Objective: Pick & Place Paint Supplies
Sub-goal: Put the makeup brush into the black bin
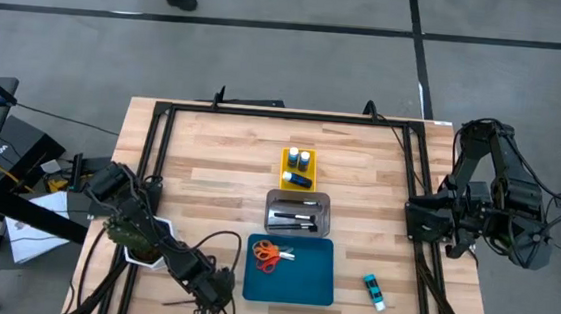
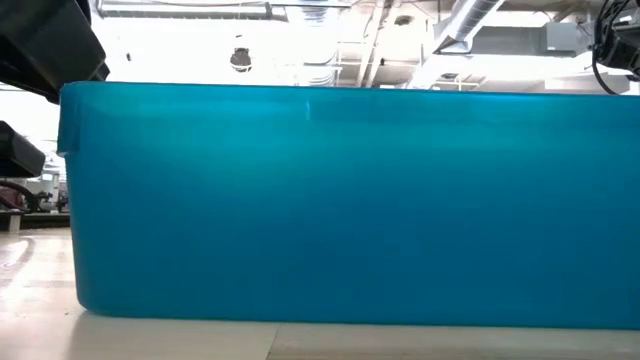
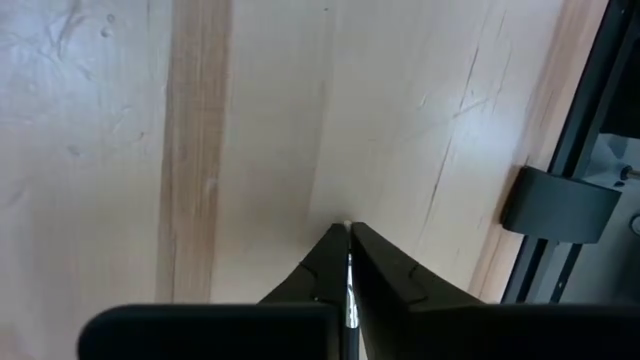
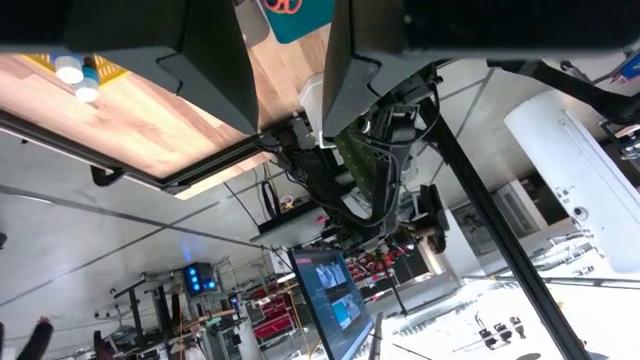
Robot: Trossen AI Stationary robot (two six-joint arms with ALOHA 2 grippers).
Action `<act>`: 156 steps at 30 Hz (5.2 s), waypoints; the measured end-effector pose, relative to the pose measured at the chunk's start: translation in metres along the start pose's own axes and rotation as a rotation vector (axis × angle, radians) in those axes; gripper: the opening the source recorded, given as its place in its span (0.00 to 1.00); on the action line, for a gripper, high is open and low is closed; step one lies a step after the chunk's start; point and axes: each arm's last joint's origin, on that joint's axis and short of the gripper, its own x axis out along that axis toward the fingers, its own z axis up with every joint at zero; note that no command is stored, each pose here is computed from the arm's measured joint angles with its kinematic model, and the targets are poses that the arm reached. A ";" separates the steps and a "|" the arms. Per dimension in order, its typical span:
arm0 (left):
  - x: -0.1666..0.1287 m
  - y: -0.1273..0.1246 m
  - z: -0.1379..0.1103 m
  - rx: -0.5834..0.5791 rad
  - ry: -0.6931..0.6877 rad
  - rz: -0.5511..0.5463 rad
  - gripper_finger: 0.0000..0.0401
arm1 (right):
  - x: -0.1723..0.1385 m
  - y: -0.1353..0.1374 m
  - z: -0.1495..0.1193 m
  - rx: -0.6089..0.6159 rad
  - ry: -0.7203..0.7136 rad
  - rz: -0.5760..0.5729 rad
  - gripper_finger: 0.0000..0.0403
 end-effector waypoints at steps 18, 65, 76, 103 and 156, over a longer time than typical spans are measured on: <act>-0.029 0.009 0.017 -0.027 -0.020 -0.095 0.00 | 0.000 0.000 0.000 -0.004 0.000 0.000 0.28; -0.107 0.089 0.057 -0.037 -0.138 0.087 0.00 | 0.000 -0.012 0.007 0.006 0.021 0.013 0.28; -0.137 0.132 0.075 -0.042 -0.218 0.142 0.00 | 0.000 -0.012 0.007 0.015 0.021 0.013 0.28; -0.208 0.170 0.126 0.014 -0.440 0.191 0.00 | 0.000 -0.014 0.009 0.017 0.019 0.011 0.28; -0.156 0.171 0.276 0.488 -0.324 0.285 0.00 | 0.000 -0.036 0.020 0.028 0.025 0.015 0.28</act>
